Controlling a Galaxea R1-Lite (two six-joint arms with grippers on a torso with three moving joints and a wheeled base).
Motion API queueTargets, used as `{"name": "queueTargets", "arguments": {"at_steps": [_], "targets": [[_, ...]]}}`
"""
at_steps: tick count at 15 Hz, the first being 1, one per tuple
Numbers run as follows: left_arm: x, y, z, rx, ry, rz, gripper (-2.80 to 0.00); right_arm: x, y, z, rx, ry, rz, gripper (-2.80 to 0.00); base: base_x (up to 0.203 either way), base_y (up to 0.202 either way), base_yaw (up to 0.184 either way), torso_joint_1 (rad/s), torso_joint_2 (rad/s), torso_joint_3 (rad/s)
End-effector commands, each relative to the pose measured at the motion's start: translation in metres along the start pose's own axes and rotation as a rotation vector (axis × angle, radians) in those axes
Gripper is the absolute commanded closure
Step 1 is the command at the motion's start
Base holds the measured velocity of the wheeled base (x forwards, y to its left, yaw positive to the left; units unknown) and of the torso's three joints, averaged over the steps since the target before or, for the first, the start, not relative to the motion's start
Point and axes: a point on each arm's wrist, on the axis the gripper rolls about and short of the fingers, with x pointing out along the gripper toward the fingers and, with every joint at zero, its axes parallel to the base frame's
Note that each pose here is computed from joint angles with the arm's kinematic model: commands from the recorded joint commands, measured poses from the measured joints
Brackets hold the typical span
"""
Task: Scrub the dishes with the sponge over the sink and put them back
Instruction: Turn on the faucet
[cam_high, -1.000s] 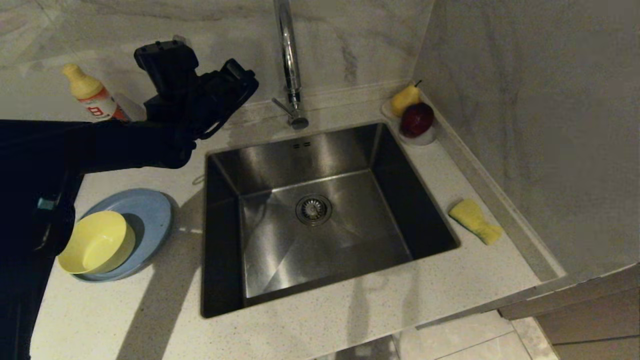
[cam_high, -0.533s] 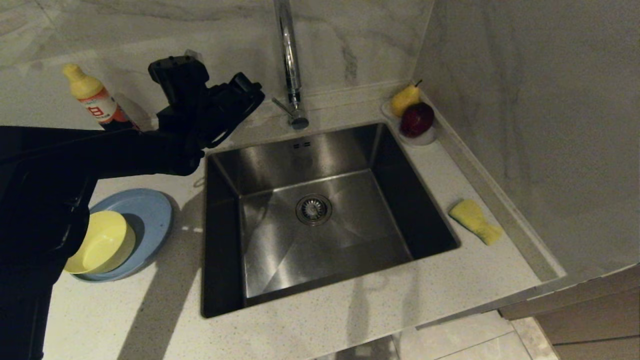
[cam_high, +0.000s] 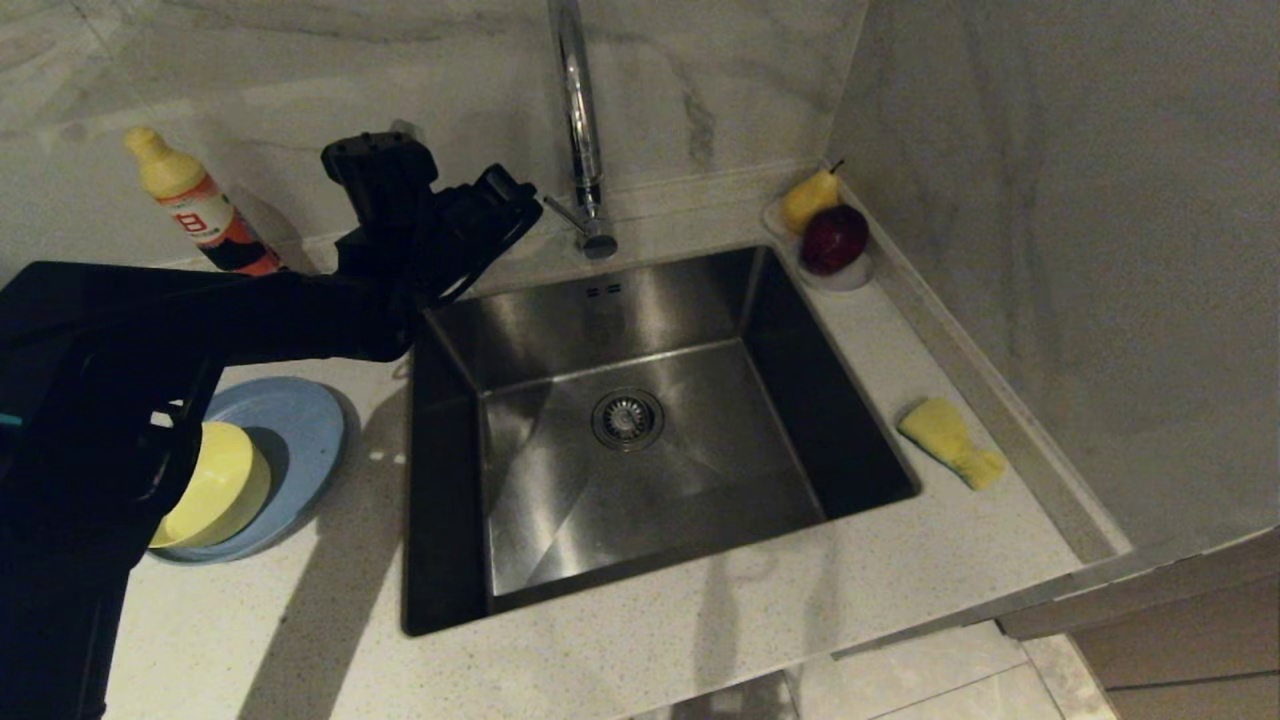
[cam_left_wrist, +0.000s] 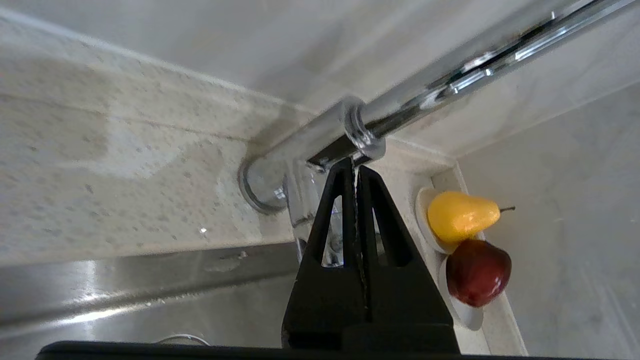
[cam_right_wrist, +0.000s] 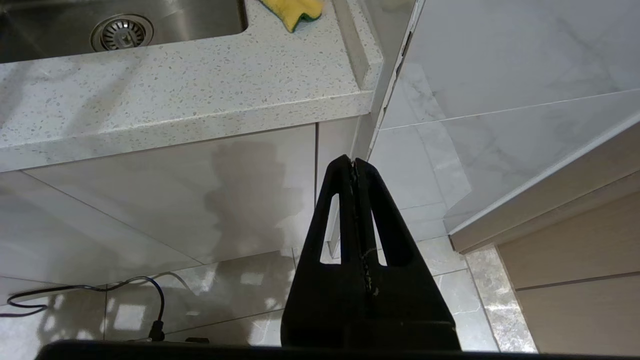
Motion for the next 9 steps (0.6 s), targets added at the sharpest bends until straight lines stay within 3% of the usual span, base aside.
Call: {"name": "queueTargets", "arguments": {"at_steps": [1,9], "targets": [[0.002,0.0026,-0.0063,-0.006,0.008,0.005,0.0,-0.0001,0.0,0.0,0.0,-0.002,0.003,0.0,0.0,0.0,0.0,0.0,0.0,0.0],[0.0045,0.0013,-0.0141,-0.006,0.011,-0.015,0.0,-0.0001,0.0,-0.0001,0.0,-0.001,0.001,0.0,0.0,0.0,0.0,0.0,0.0,0.0]]}}
